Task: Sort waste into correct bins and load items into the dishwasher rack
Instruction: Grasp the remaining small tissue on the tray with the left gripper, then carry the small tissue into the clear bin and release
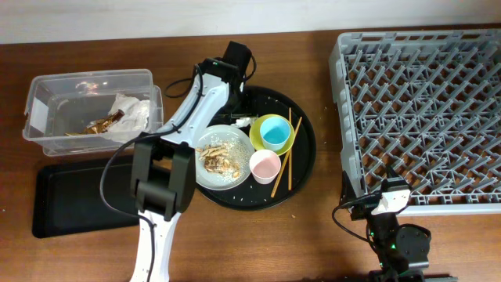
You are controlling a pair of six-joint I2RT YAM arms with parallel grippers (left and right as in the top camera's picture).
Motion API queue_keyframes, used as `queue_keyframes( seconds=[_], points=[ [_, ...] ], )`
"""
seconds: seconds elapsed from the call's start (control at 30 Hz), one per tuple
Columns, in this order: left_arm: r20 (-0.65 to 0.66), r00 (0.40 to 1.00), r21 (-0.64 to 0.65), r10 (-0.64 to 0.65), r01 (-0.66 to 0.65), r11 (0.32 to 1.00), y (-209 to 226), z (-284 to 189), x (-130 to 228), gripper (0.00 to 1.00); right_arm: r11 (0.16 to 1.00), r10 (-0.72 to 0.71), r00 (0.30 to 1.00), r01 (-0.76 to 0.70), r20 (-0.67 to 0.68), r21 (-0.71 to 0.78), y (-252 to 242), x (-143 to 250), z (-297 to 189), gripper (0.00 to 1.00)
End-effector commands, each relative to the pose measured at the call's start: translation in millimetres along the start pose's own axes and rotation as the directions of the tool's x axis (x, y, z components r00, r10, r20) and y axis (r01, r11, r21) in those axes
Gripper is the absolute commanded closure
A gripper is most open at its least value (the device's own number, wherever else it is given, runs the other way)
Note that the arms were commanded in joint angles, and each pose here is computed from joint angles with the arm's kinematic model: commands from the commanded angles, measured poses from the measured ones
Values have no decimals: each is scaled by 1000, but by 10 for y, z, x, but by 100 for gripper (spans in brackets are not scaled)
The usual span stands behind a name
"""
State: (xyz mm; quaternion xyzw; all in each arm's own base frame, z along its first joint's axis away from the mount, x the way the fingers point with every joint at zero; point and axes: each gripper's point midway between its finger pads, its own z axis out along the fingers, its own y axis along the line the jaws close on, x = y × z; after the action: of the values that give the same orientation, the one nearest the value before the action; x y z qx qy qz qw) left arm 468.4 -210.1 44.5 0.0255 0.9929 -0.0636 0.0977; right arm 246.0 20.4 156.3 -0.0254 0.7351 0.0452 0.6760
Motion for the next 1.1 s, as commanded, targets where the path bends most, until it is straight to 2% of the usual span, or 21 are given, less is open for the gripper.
queue_keyframes(
  seconds=[0.0, 0.13, 0.17, 0.3, 0.4, 0.43, 0.5, 0.57, 0.7, 0.77, 0.83, 0.87, 0.9, 0.97, 1.03, 1.07],
  points=[
    [-44, 997, 5, -69, 69, 998, -27, 57, 103, 21, 1000, 11, 1000, -11, -6, -15, 29, 26, 1, 2],
    [-47, 993, 3, -105, 105, 994, -40, 61, 114, 23, 1000, 11, 1000, -11, -6, -15, 29, 27, 1, 1],
    [-48, 993, 5, -111, 112, 994, -63, 62, 124, 27, 1000, 11, 1000, -11, -6, -15, 29, 27, 1, 2],
    [-30, 995, 13, -96, 96, 995, -247, 71, 146, 27, 1000, 11, 1000, -11, -6, -15, 29, 27, 1, 2],
    [-33, 993, 15, -117, 117, 993, -251, 74, 150, 33, 1000, 11, 1000, -11, -6, -15, 29, 27, 1, 2],
    [-38, 993, 12, -115, 115, 993, -259, 115, 163, 39, 1000, 11, 1000, -11, -6, -15, 29, 27, 1, 2],
    [-64, 991, -2, -115, 115, 993, -239, 247, 218, 41, 1000, 11, 1000, -11, -6, -15, 29, 27, 1, 2],
    [-73, 991, -8, -116, 115, 993, -224, 308, 235, 47, 1000, 11, 1000, -11, -6, -15, 29, 27, 1, 2],
    [-62, 988, -17, -141, 140, 990, -97, 276, 159, 70, 1000, 11, 1000, -11, -6, -15, 29, 27, 1, 2],
    [-58, 987, -18, -149, 148, 989, -50, 225, 117, 89, 1000, 11, 1000, -11, -6, -15, 29, 27, 1, 2],
    [-36, 987, -20, -155, 154, 988, -31, 129, 27, 92, 1000, 11, 1000, -11, -6, -15, 29, 27, 1, 2],
    [-23, 987, -34, -160, 159, 987, 10, 39, -27, 99, 1000, 11, 1000, -11, -6, -15, 29, 27, 1, 1],
    [-16, 986, -42, -164, 163, 986, 34, -42, -60, 99, 1000, 11, 1000, -11, -6, -15, 29, 27, 1, 2],
    [41, 980, -132, -196, 200, 971, 336, -511, -235, 99, 1000, 11, 1000, -11, -6, -15, 29, 27, 1, 1],
    [73, 970, -149, -233, 242, 959, 547, -842, -334, 99, 1000, 11, 1000, -11, -6, -15, 29, 27, 1, 2],
    [109, 953, -147, -284, 298, 943, 814, -1099, -431, 99, 1000, 11, 1000, -11, -6, -15, 29, 27, 1, 2]
  ],
)
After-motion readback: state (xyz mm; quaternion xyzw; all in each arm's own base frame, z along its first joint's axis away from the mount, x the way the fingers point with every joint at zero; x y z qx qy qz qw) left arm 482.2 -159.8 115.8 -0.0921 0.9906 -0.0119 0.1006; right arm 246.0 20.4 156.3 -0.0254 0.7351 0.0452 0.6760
